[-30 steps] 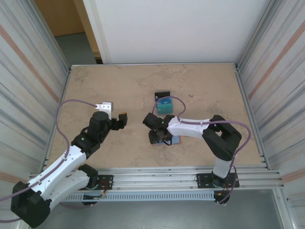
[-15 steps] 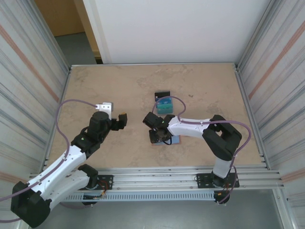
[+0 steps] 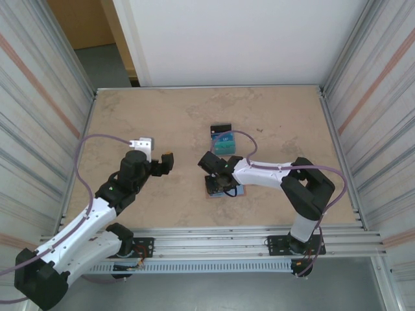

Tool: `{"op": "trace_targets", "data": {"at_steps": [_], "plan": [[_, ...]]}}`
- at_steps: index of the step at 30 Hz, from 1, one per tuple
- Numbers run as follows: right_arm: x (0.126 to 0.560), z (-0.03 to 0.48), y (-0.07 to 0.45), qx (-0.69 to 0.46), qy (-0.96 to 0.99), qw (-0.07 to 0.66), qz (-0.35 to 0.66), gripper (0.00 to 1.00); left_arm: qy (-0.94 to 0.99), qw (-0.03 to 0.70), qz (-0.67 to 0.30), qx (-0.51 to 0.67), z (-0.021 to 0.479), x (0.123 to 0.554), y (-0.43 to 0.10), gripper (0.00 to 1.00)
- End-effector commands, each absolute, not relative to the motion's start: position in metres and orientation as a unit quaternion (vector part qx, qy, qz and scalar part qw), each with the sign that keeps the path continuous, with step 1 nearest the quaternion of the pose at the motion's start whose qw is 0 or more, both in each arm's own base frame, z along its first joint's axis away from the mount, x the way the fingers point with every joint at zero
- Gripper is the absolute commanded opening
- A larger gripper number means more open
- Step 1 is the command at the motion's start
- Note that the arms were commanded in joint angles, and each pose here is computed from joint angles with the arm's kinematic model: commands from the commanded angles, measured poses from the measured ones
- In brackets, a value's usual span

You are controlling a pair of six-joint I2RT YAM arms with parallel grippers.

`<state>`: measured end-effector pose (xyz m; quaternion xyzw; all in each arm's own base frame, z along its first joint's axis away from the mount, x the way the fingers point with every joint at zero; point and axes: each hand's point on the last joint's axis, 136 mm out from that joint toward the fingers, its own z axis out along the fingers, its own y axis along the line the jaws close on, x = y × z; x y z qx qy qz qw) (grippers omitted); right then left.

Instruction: Take the credit cards out of the card holder

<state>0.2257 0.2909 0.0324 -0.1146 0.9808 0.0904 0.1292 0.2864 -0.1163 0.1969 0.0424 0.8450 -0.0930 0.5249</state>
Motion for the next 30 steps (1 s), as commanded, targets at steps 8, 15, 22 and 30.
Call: {"op": "trace_targets", "data": {"at_steps": [8, 15, 22, 30], "plan": [[0.235, 0.048, 0.260, -0.095, 0.981, 0.165, 0.030, 0.40, 0.831, 0.546, -0.098, 0.046, 0.223, 0.290, -0.118, 0.99], [0.237, 0.056, 0.247, -0.085, 0.980, 0.181, 0.010, 0.44, 0.829, 0.549, -0.098, 0.036, 0.226, 0.291, -0.115, 0.99], [0.239, 0.054, 0.230, -0.068, 0.981, 0.179, -0.009, 0.45, 0.827, 0.554, -0.097, 0.030, 0.229, 0.290, -0.113, 0.99], [0.241, 0.060, 0.214, -0.050, 0.981, 0.187, -0.011, 0.45, 0.827, 0.554, -0.094, 0.024, 0.230, 0.290, -0.111, 0.99]]}}
